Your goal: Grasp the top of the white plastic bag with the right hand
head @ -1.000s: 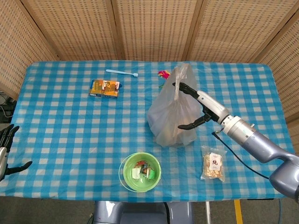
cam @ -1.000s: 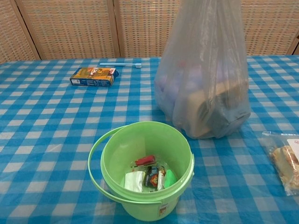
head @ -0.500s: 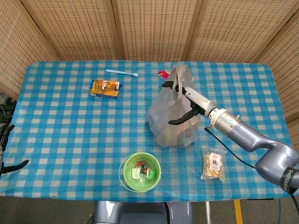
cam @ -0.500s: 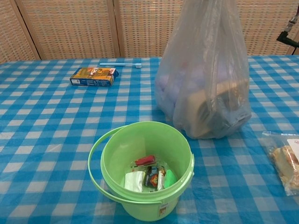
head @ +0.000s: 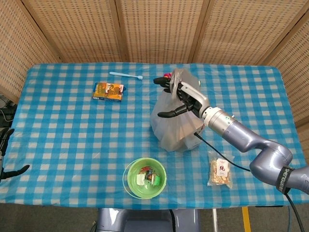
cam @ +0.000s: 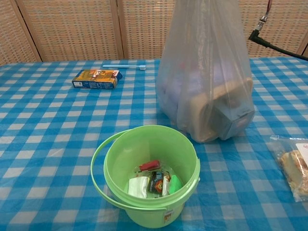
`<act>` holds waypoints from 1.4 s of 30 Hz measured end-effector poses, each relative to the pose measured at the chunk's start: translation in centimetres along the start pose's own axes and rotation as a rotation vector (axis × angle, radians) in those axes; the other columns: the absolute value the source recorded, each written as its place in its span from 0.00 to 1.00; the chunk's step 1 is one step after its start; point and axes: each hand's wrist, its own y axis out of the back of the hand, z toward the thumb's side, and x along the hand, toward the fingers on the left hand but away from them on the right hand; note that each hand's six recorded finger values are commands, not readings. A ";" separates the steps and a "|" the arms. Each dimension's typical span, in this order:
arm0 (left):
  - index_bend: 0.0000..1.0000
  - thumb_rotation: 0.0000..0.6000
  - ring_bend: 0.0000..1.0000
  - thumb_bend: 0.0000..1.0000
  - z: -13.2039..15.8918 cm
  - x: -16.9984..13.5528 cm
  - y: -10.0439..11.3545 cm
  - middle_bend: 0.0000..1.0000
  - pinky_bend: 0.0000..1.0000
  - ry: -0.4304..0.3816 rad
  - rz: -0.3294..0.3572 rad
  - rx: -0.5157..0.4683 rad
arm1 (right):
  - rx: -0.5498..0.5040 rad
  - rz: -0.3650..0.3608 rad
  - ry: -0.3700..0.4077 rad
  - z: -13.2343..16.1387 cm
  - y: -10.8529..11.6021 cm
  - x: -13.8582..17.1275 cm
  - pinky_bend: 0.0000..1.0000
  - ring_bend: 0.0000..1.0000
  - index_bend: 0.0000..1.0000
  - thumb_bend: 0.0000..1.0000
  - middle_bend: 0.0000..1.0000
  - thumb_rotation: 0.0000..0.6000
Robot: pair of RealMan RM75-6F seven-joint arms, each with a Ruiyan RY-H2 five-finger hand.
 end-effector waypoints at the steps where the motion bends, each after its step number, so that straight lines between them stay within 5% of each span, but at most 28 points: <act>1: 0.00 1.00 0.00 0.00 0.0 0.0 0.0 0.00 0.00 0.001 -0.001 0.000 | -0.022 0.003 0.008 0.2 -0.1 -0.1 0.00 0.04 0.18 0.00 0.19 1.00; 5: 0.00 1.00 0.00 0.00 -0.1 0.2 0.0 0.00 0.00 0.002 -0.003 -0.001 | -0.111 0.014 0.046 1.2 -0.3 -0.6 0.01 0.10 0.17 0.00 0.23 1.00; 9: 0.00 1.00 0.00 0.00 -0.1 0.2 0.0 0.00 0.00 0.003 -0.004 -0.005 | -0.184 0.022 0.072 1.9 -0.4 -0.8 0.19 0.21 0.14 0.00 0.30 1.00; 14: 0.00 1.00 0.00 0.00 -0.3 0.2 0.2 0.00 0.00 0.002 -0.001 -0.010 | -0.250 0.039 0.087 2.2 -0.6 -0.7 0.28 0.37 0.17 0.00 0.46 1.00; 24: 0.00 1.00 0.00 0.00 -0.3 0.1 0.4 0.00 0.00 -0.004 0.003 -0.016 | -0.256 0.068 0.066 1.1 -1.0 -0.8 0.87 0.74 0.82 0.01 0.85 1.00; 25: 0.00 1.00 0.00 0.00 -0.3 0.1 0.4 0.00 0.00 -0.004 0.002 -0.016 | -0.250 0.069 0.064 1.0 -1.0 -0.8 0.90 0.76 0.86 0.04 0.87 1.00; 27: 0.00 1.00 0.00 0.00 -0.3 0.1 0.4 0.00 0.00 -0.004 0.002 -0.016 | -0.235 0.071 0.058 1.0 -1.1 -0.9 0.96 0.81 0.94 0.27 0.91 1.00; 30: 0.00 1.00 0.00 0.00 -0.3 0.1 0.4 0.00 0.00 -0.005 0.001 -0.016 | -0.205 0.068 0.044 0.8 -1.0 -1.0 0.98 0.82 0.95 0.62 0.91 1.00; 33: 0.00 1.00 0.00 0.00 -0.3 0.1 0.4 0.00 0.00 -0.005 0.000 -0.016 | -0.179 0.058 0.034 0.7 -0.8 -1.1 0.99 0.82 0.94 0.82 0.90 1.00; 38: 0.00 1.00 0.00 0.00 -0.3 0.1 0.4 0.00 0.00 -0.004 0.000 -0.018 | -0.166 0.037 0.029 0.7 -0.5 -1.1 1.00 0.82 0.86 0.99 0.85 1.00; 42: 0.00 1.00 0.00 0.00 -0.3 0.1 0.5 0.00 0.00 -0.006 0.001 -0.020 | -0.159 0.031 0.027 0.9 -0.6 -1.0 1.00 0.83 0.83 1.00 0.84 1.00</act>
